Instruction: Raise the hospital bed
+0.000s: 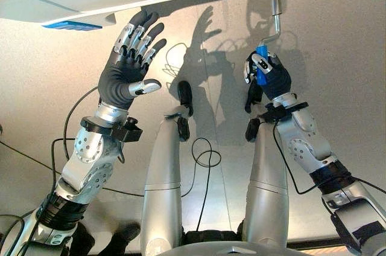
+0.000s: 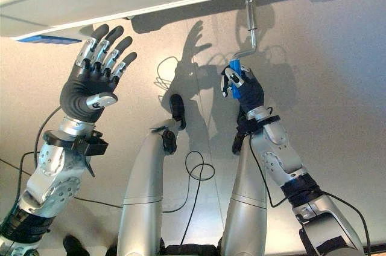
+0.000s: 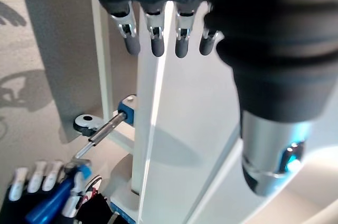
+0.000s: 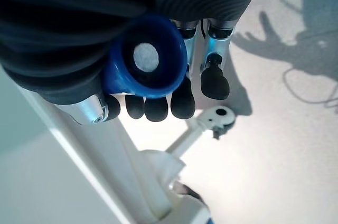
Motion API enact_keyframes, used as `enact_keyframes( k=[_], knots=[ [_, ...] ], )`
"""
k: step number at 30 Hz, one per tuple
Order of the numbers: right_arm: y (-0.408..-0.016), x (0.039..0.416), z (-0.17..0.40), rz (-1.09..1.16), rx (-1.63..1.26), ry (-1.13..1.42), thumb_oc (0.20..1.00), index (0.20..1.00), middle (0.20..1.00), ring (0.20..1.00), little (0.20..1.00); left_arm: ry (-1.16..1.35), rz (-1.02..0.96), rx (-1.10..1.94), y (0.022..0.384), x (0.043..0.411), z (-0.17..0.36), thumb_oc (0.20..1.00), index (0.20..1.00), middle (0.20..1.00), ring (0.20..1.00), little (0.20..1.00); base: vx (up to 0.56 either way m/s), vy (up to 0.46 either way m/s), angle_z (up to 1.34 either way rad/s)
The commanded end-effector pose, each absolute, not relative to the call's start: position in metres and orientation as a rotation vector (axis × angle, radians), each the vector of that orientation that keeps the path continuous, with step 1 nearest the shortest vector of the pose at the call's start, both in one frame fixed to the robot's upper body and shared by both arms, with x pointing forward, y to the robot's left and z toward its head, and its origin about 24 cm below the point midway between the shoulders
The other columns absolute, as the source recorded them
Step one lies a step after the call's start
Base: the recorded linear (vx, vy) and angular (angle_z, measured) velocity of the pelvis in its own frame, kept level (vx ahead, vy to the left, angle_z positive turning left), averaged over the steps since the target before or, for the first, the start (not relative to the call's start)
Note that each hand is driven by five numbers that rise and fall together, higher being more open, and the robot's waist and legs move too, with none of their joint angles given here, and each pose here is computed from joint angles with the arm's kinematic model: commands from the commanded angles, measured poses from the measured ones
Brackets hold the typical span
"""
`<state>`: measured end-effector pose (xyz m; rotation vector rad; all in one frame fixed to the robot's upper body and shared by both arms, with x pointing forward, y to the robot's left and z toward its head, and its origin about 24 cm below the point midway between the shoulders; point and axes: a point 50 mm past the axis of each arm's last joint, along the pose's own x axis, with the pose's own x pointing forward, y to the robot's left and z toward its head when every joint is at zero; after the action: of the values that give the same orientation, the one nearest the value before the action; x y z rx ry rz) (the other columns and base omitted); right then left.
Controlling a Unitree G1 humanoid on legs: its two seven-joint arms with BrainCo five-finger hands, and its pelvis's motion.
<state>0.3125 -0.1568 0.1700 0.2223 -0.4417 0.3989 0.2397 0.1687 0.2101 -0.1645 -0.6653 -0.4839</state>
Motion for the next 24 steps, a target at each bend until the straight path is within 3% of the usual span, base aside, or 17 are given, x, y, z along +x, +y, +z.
enact_keyframes(
  k=[1, 20, 24],
  knots=[
    [-0.226, 0.277, 0.292, 0.172, 0.447, -1.121, 0.2, 0.2, 0.2, 0.2, 0.2, -0.775, -0.527, -0.247, 0.165, 0.228, 0.223, 1.0, 1.0, 1.0, 1.0, 1.0, 0.0, 0.0, 0.0],
    [-0.294, 0.295, 0.312, -0.247, 0.449, -1.131, 0.2, 0.2, 0.2, 0.2, 0.2, -0.778, -0.57, -0.269, 0.154, 0.232, 0.224, 1.0, 1.0, 1.0, 1.0, 1.0, 0.0, -0.01, -0.02],
    [-0.324, 0.305, 0.31, -0.456, 0.312, -1.018, 0.2, 0.2, 0.2, 0.2, 0.2, -0.788, -0.587, -0.257, 0.151, 0.231, 0.226, 1.0, 1.0, 1.0, 1.0, 1.0, -0.02, -0.002, -0.04]
  ],
)
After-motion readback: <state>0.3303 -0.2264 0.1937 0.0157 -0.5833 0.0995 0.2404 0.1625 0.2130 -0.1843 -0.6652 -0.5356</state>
